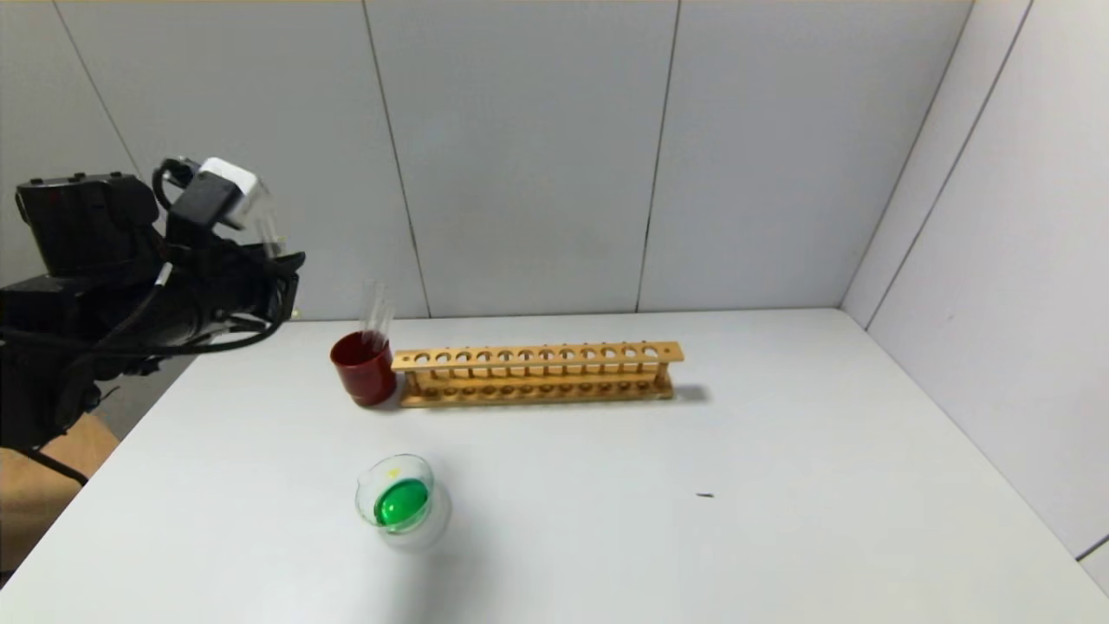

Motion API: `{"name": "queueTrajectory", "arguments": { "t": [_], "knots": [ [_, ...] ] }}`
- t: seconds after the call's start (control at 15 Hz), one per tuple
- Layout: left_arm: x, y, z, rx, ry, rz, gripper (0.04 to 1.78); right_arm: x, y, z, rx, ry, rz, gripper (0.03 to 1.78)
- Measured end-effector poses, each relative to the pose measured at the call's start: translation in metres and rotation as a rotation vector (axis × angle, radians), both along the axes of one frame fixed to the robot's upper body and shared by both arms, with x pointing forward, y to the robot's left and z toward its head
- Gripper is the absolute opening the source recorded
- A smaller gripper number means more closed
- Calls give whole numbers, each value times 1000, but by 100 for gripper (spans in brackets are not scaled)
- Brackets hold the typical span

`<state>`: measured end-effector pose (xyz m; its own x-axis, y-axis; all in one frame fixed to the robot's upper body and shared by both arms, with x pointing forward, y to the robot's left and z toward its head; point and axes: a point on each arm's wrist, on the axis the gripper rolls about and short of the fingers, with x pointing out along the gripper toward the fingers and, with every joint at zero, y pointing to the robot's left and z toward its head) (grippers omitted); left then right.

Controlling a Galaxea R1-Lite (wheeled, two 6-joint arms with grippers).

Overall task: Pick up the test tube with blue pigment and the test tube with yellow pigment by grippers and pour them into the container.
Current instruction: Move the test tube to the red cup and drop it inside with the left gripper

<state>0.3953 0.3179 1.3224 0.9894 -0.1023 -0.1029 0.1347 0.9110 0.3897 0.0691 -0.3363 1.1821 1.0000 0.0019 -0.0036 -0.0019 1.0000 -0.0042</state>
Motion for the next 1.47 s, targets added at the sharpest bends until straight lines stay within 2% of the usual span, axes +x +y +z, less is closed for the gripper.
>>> {"name": "queueTrajectory", "arguments": {
  "t": [0.13, 0.27, 0.53, 0.8, 1.07, 1.47],
  "knots": [
    [8, 6, 8, -243, -9, 40, 32, 0, 0, 0, 0, 0, 1, 175],
    [14, 11, 7, -408, 8, 71, 32, 0, 0, 0, 0, 0, 0, 175],
    [31, 23, -14, -630, 73, 141, 32, 0, 0, 0, 0, 0, 0, 175],
    [53, 31, -37, -698, 45, 156, 32, 0, 0, 0, 0, 0, 0, 175],
    [68, 32, -61, -744, 89, 176, 32, 0, 0, 0, 0, 0, 1, 175],
    [77, 31, -84, -741, 134, 186, 32, 0, 0, 0, 0, 0, 0, 175]
  ]
}}
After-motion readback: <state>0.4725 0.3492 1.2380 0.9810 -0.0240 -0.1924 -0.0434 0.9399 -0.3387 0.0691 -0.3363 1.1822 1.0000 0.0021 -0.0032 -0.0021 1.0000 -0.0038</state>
